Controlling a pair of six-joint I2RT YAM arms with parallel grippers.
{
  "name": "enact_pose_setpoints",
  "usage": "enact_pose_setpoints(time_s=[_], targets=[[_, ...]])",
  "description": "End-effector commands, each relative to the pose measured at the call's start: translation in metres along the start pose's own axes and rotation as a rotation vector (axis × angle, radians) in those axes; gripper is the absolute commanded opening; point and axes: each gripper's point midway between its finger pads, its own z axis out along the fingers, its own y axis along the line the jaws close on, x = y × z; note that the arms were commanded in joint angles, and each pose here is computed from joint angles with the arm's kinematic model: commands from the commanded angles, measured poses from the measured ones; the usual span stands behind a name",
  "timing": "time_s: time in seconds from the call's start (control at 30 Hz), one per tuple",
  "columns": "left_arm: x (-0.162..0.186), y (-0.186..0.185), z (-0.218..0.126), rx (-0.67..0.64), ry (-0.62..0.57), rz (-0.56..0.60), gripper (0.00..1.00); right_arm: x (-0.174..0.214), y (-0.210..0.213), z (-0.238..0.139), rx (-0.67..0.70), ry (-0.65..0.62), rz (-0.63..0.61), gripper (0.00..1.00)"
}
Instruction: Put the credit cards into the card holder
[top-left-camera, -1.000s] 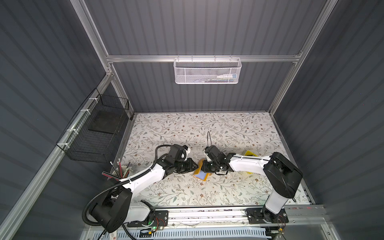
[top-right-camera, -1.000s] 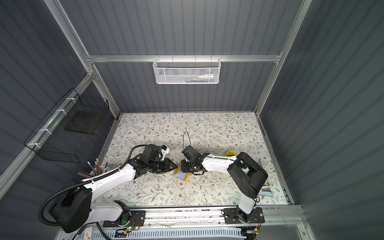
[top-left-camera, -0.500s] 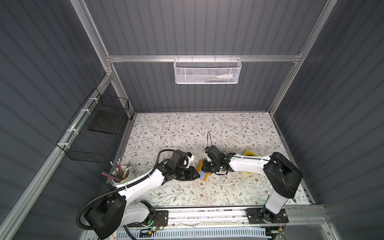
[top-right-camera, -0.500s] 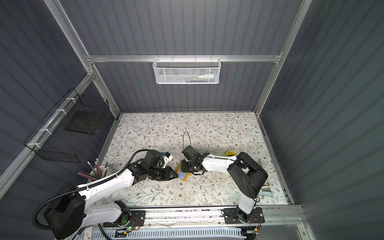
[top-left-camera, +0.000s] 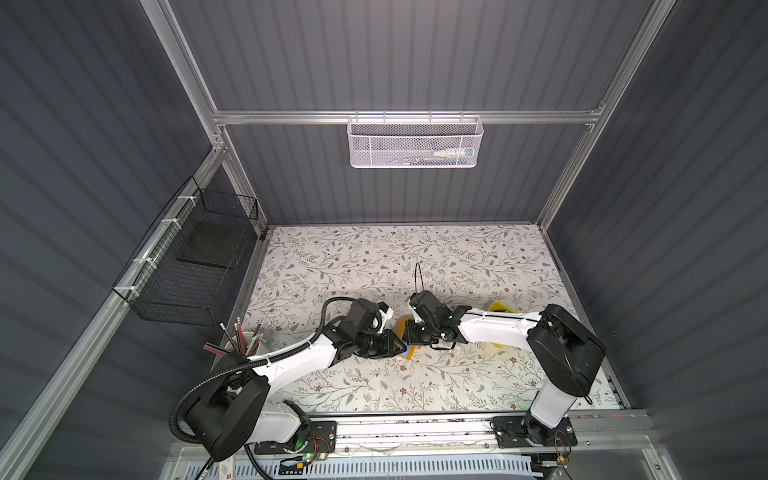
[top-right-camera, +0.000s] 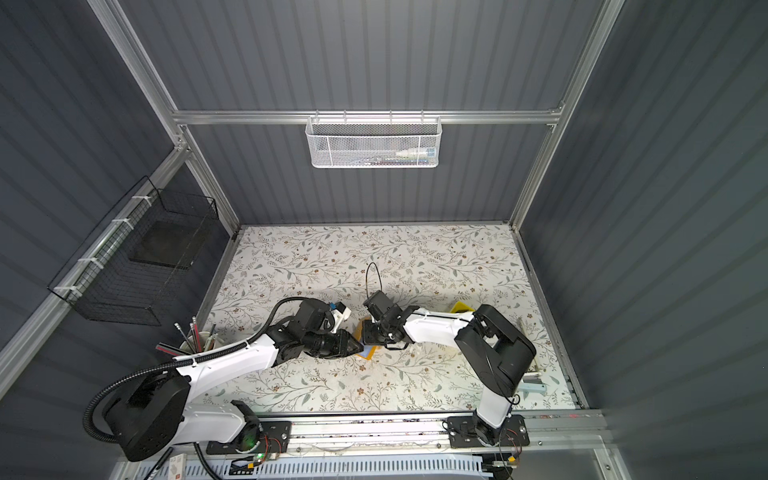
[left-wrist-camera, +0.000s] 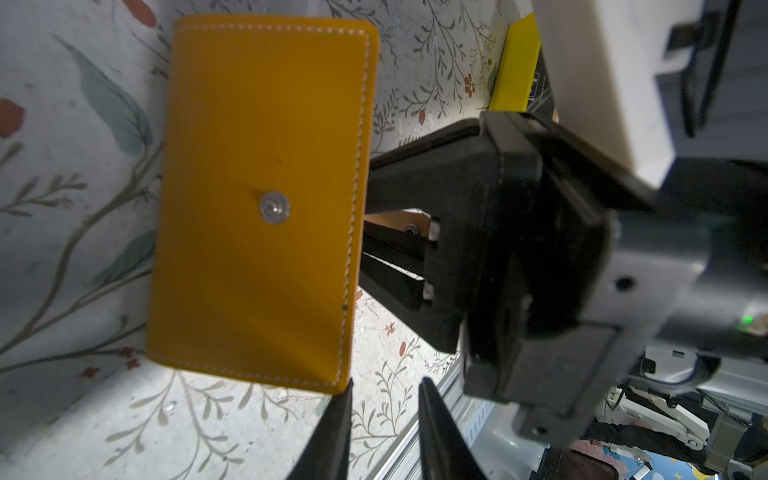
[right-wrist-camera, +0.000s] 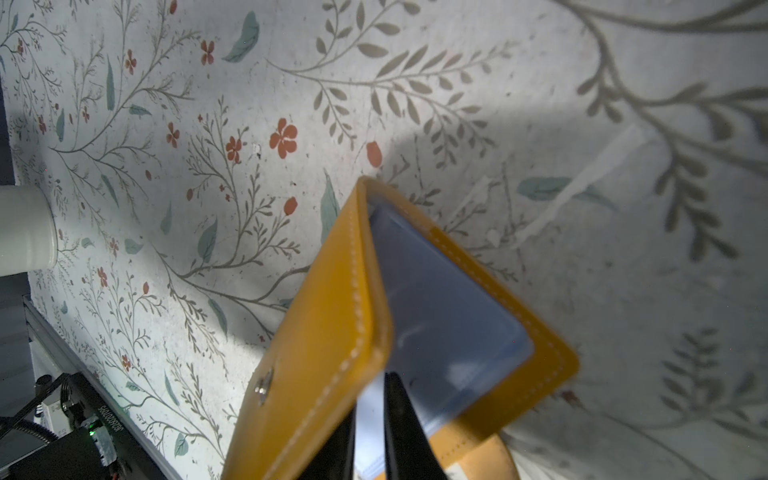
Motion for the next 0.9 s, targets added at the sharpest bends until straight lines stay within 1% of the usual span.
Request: enact_pose_setpoints(time_s=[0.0, 0.17, 0.37, 0.5, 0.57, 0.67, 0.87], targets=[[-0.003, 0.002, 0.000, -0.019, -0.023, -0.003, 0.29, -0.003, 0.009, -0.006, -0.030, -0.018, -0.005, 0.17], [-0.011, 0.003, -0.005, -0.051, -0.069, 0.005, 0.29, 0.004, -0.001, -0.001, 0.004, 0.002, 0.007, 0.16], [-0.019, 0.008, -0.005, -0.096, -0.097, 0.009, 0.29, 0.012, -0.015, 0.003, 0.052, 0.022, 0.019, 0.15], [-0.025, 0.008, -0.004, -0.104, -0.107, 0.016, 0.29, 0.017, -0.025, 0.006, 0.086, 0.033, 0.022, 0.14], [-0.032, 0.012, -0.006, -0.137, -0.136, 0.020, 0.29, 0.019, -0.029, 0.006, 0.101, 0.036, 0.023, 0.14], [-0.038, 0.011, -0.005, -0.152, -0.148, 0.031, 0.29, 0.021, -0.035, 0.007, 0.128, 0.040, 0.021, 0.14], [-0.052, 0.017, -0.005, -0.221, -0.172, 0.040, 0.29, 0.026, -0.042, 0.008, 0.152, 0.048, 0.019, 0.13]])
